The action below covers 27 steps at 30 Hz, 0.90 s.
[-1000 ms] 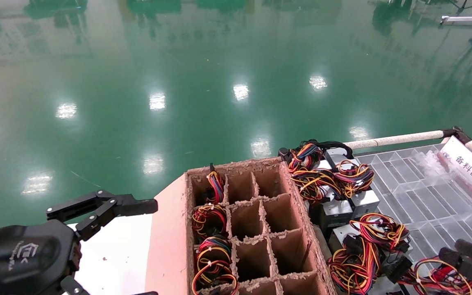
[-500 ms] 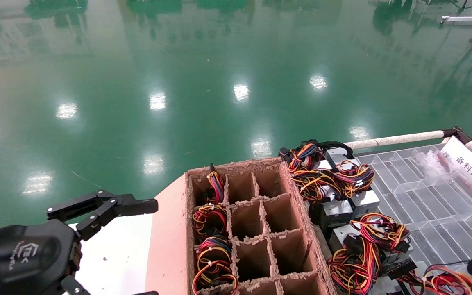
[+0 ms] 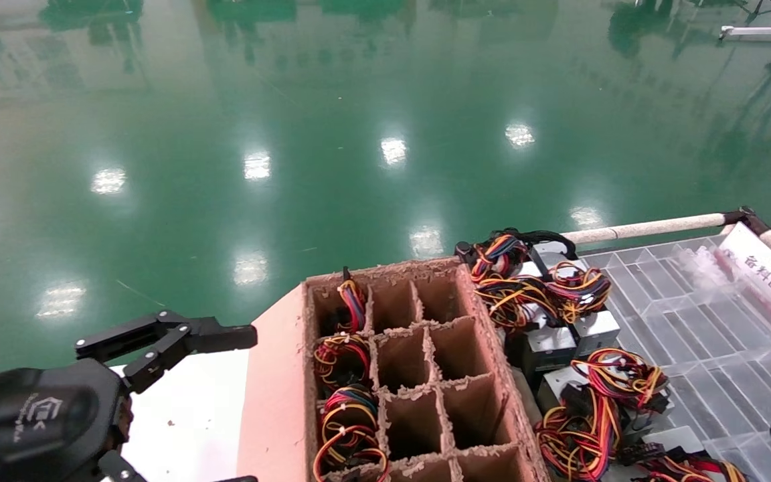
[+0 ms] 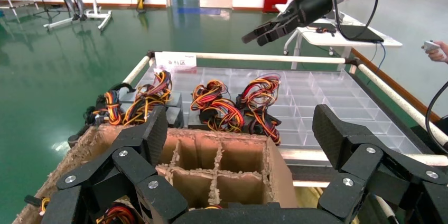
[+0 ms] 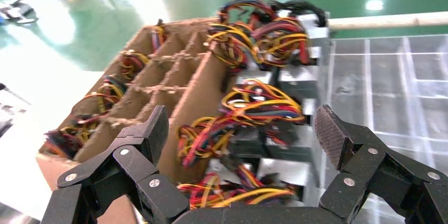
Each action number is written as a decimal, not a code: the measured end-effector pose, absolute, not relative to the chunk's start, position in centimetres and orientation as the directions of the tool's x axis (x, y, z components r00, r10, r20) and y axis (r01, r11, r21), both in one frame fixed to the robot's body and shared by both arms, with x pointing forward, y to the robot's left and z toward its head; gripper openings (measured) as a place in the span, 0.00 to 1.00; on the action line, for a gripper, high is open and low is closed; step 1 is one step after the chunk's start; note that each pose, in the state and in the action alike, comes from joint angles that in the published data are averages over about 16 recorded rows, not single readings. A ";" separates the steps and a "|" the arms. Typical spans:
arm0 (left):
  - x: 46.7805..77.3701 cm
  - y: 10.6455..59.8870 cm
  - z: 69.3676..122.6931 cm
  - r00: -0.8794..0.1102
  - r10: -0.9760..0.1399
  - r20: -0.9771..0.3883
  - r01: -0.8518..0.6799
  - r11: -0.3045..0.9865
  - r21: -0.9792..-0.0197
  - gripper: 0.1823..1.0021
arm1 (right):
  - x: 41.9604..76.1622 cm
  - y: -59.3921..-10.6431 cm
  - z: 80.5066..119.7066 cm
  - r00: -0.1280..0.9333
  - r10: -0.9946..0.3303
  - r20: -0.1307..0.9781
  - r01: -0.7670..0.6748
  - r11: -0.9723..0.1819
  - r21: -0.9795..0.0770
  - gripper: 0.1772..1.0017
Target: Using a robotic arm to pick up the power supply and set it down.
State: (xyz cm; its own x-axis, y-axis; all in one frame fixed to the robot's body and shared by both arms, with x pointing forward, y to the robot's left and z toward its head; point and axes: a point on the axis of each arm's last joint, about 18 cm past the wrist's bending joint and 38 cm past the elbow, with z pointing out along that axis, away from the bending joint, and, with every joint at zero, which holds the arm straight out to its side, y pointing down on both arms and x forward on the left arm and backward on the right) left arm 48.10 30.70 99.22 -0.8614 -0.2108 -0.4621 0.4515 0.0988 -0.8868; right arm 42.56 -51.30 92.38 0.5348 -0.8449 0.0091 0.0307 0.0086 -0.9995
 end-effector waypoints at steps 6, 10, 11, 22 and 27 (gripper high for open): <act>48.1 30.7 99.2 -0.861 -0.211 -0.462 0.451 0.099 -0.887 1.00 | 43.7 -48.7 93.4 0.624 -0.780 0.048 0.069 -0.007 -0.998 1.00; 48.1 30.7 99.2 -0.861 -0.211 -0.462 0.451 0.099 -0.887 1.00 | 44.5 -46.5 94.1 0.689 -0.721 0.080 0.098 -0.017 -0.995 1.00; 48.1 30.7 99.2 -0.861 -0.211 -0.462 0.451 0.099 -0.887 1.00 | 44.7 -46.0 94.3 0.704 -0.705 0.089 0.105 -0.020 -0.994 1.00; 48.1 30.7 99.2 -0.861 -0.211 -0.462 0.451 0.099 -0.887 1.00 | 46.0 -40.6 96.0 0.828 -0.530 0.186 0.190 -0.047 -0.981 1.00; 48.1 30.7 99.2 -0.861 -0.211 -0.462 0.451 0.099 -0.887 1.00 | 46.3 -38.5 96.7 0.860 -0.454 0.231 0.230 -0.058 -0.971 1.00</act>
State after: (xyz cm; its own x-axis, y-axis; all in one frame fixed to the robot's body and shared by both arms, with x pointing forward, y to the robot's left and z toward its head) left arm 48.10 30.71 99.22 -0.8614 -0.2110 -0.4620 0.4515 0.0987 -0.8868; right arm 46.33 -38.52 96.66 0.8605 -0.4540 0.2313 0.2305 -0.0581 -0.9713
